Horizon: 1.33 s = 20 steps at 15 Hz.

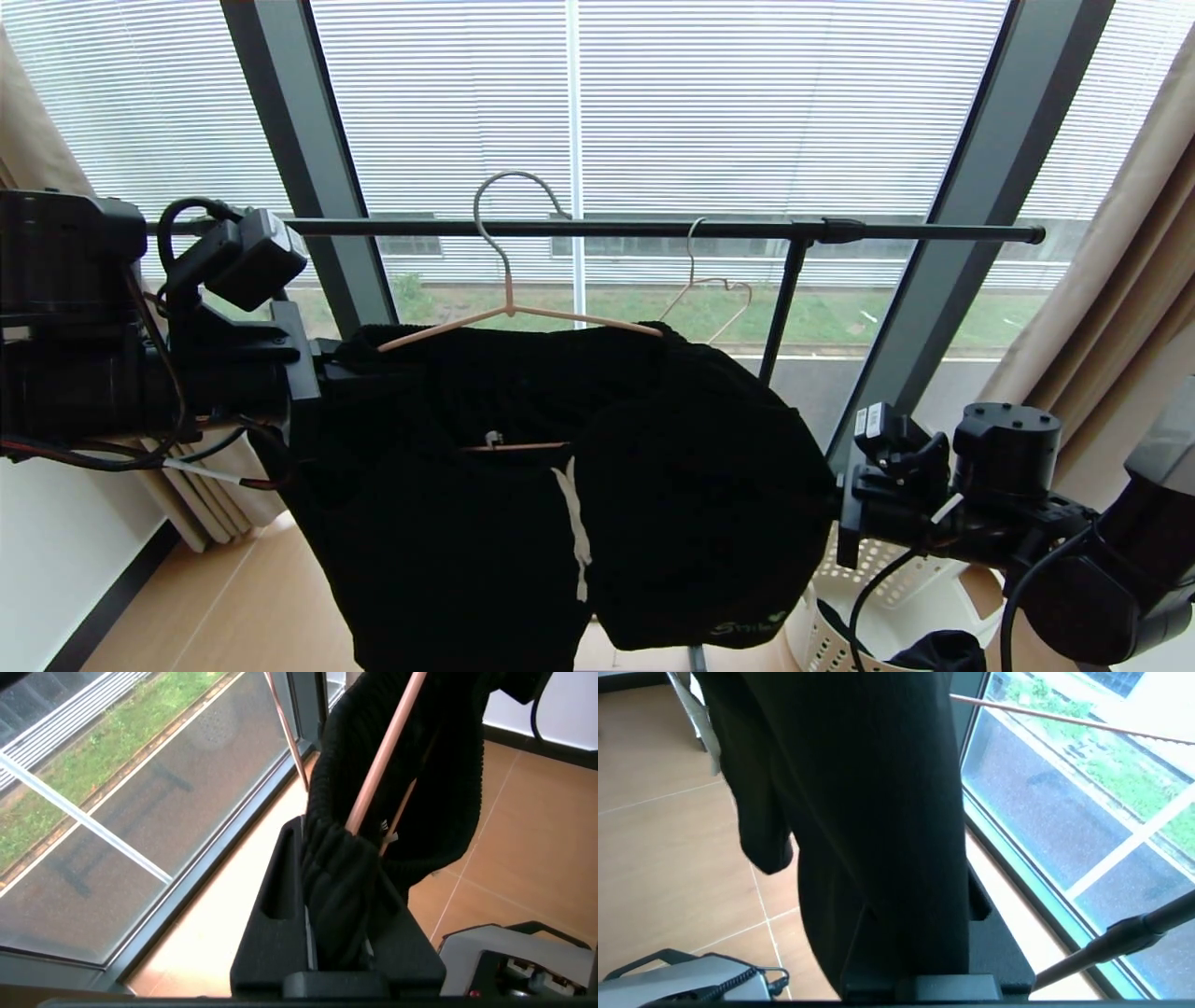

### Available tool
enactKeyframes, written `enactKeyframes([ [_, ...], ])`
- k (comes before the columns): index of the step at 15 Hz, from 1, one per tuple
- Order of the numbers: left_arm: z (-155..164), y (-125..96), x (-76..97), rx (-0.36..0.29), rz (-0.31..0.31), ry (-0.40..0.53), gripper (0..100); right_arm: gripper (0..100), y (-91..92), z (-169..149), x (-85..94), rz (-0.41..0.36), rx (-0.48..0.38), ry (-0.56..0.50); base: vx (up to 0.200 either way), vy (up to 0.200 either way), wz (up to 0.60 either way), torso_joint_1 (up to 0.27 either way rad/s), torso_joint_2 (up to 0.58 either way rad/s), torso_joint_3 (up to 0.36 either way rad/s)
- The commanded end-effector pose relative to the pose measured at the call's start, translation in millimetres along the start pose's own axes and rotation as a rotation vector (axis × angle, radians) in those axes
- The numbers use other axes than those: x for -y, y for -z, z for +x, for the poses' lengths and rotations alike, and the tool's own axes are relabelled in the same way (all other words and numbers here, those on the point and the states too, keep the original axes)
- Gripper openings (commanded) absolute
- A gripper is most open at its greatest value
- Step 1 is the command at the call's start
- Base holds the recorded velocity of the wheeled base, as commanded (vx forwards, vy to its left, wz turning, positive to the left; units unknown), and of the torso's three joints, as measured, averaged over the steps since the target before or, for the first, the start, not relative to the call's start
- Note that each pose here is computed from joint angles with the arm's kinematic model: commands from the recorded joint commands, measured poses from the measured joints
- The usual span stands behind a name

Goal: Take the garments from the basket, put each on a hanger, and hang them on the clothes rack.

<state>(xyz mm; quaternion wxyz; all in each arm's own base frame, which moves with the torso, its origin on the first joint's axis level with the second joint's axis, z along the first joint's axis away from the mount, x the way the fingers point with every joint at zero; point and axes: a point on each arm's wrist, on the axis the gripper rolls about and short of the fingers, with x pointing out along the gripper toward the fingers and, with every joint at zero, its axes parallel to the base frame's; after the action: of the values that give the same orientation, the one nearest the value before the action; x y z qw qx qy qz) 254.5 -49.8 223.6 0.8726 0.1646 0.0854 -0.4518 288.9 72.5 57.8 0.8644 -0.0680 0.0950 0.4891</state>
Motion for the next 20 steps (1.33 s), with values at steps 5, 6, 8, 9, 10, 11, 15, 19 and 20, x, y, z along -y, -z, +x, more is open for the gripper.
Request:
enactKeyframes([
  [5,0,1,-1.7,-0.003,-0.071,-0.006,0,100,-15.0,-6,-11.3,-0.014,0.003,-0.017,0.000,0.000,0.00,0.000,0.00,0.000],
  [6,0,1,-1.9,-0.003,-0.084,-0.008,0,100,-15.6,-6,-11.0,-0.018,0.006,-0.014,0.000,0.000,0.00,0.000,0.00,0.000],
  [8,-6,5,-7.5,-0.012,-0.104,-0.040,0,100,-16.4,-5,-10.0,-0.024,0.009,-0.001,0.000,0.000,0.00,0.000,0.00,0.000],
  [9,-9,8,-10.8,-0.018,-0.116,-0.057,0,100,-17.3,-4,-7.8,-0.028,0.005,0.029,0.000,0.000,0.00,0.000,0.00,0.000],
  [10,-11,10,-12.6,-0.024,-0.125,-0.070,0,100,-18.3,-3,-4.9,-0.033,-0.003,0.080,0.000,0.000,0.00,0.000,0.00,0.000],
  [11,-15,14,-17.1,-0.032,-0.135,-0.092,0,100,-20.4,0,-1.3,-0.040,-0.014,0.153,0.000,0.000,0.00,0.000,0.00,0.000],
  [15,-17,23,-30.3,-0.048,-0.228,-0.136,0,100,-26.2,16,-2.1,-0.039,-0.022,0.236,0.000,0.000,0.00,0.000,0.00,0.000],
  [19,-8,26,-36.9,-0.081,-0.301,-0.184,0,100,-37.8,29,-0.2,0.051,0.014,0.339,0.000,0.000,0.00,0.000,0.00,0.000],
  [20,-3,28,-35.6,-0.101,-0.304,-0.193,0,100,-37.5,29,0.1,0.052,0.013,0.339,0.000,0.000,0.00,0.000,0.00,0.000],
])
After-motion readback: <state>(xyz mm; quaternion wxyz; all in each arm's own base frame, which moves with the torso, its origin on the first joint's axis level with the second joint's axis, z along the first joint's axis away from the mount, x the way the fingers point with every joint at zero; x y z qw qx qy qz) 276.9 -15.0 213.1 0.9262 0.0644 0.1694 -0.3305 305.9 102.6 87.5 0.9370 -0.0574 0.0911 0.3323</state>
